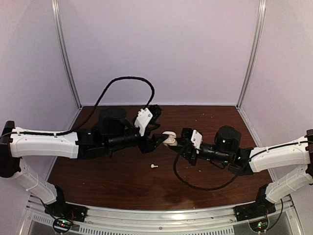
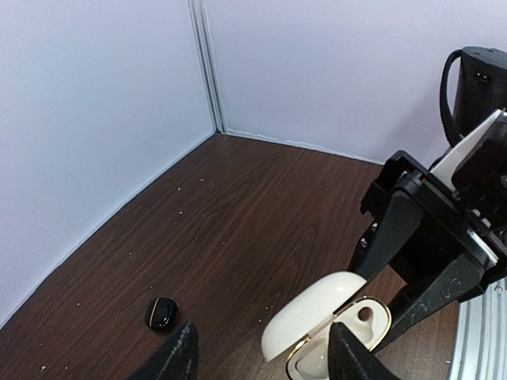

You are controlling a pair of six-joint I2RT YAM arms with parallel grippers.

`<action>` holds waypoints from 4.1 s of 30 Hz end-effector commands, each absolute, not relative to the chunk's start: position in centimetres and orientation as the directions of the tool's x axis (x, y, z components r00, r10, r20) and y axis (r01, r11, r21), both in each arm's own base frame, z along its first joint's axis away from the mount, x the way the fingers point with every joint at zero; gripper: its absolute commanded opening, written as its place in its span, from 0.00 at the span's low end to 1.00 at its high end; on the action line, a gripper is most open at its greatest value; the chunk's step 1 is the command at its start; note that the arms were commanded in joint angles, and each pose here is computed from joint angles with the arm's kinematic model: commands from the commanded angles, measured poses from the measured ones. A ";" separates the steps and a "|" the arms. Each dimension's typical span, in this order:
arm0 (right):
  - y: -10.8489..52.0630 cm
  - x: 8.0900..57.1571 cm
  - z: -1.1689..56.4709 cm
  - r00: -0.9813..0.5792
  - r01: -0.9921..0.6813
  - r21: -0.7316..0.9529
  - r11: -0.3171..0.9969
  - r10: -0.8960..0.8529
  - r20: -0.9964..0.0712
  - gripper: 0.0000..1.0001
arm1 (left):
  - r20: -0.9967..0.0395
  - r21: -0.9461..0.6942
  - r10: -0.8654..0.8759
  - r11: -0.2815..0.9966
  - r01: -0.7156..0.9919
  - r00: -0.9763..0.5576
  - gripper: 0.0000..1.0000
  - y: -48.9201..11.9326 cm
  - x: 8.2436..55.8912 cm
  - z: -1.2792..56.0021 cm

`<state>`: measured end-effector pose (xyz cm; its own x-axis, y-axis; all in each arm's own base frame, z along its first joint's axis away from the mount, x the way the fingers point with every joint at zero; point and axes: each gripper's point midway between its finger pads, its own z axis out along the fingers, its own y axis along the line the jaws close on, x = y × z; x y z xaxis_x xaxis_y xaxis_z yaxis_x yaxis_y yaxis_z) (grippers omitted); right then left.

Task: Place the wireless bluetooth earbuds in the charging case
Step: Adjust the left earbud in the left side groove of the charging case, then pick up the right earbud from the center of the board, then place the right earbud in the left side groove of the charging case.

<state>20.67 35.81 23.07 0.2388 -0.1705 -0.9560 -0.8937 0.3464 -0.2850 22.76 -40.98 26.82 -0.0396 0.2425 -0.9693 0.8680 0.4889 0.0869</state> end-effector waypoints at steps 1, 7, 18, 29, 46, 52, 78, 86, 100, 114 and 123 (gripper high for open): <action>35.7 20.1 24.4 0.250 -0.897 -0.274 0.347 -0.113 -0.962 0.00 | -0.974 0.082 0.225 0.472 0.878 -0.030 0.57 -40.6 22.5 27.7; 35.6 20.4 24.1 0.217 -0.903 -0.241 0.356 -0.105 -0.970 0.00 | -0.984 0.080 0.181 0.417 0.905 0.003 0.61 -40.0 21.3 29.3; 31.7 22.4 24.8 0.054 -0.919 -0.039 0.393 0.027 -0.998 0.00 | -0.938 -0.085 0.263 0.457 0.885 -0.226 0.60 -34.5 25.4 22.0; 30.4 21.9 24.4 0.007 -0.928 0.019 0.372 0.068 -0.998 0.00 | -0.950 -0.051 0.283 0.265 0.963 -0.129 0.53 -36.1 22.8 12.6; 29.6 21.8 24.5 0.014 -0.931 0.012 0.366 0.068 -0.998 0.00 | -0.902 0.128 0.431 0.186 0.974 0.037 0.42 -35.4 22.8 4.1; 29.6 21.8 24.4 0.017 -0.932 0.009 0.361 0.069 -0.997 0.00 | -0.898 0.146 0.438 0.212 0.966 0.040 0.42 -35.1 24.2 3.4; 29.3 22.1 24.1 0.022 -0.924 0.004 0.383 0.064 -0.998 0.00 | -0.874 0.143 0.484 0.182 0.973 0.038 0.26 -37.0 25.9 0.9; 29.4 22.2 23.8 0.038 -0.923 -0.017 0.383 0.048 -0.998 0.00 | -0.884 0.095 0.467 0.218 0.971 -0.019 0.19 -37.1 26.1 3.7; 30.1 22.9 22.4 0.239 -0.874 -0.251 0.417 -0.080 -0.968 0.00 | -0.905 0.032 0.417 0.269 0.963 -0.086 0.14 -36.3 24.3 16.7; 33.2 22.2 21.5 0.340 -0.838 -0.388 0.385 -0.187 -0.922 0.00 | -0.899 0.137 0.436 0.215 0.967 0.031 0.14 -38.3 21.4 25.9; 34.5 21.8 21.2 0.339 -0.836 -0.398 0.379 -0.215 -0.916 0.00 | -0.881 0.163 0.468 0.169 0.972 0.067 0.14 -40.4 19.9 26.2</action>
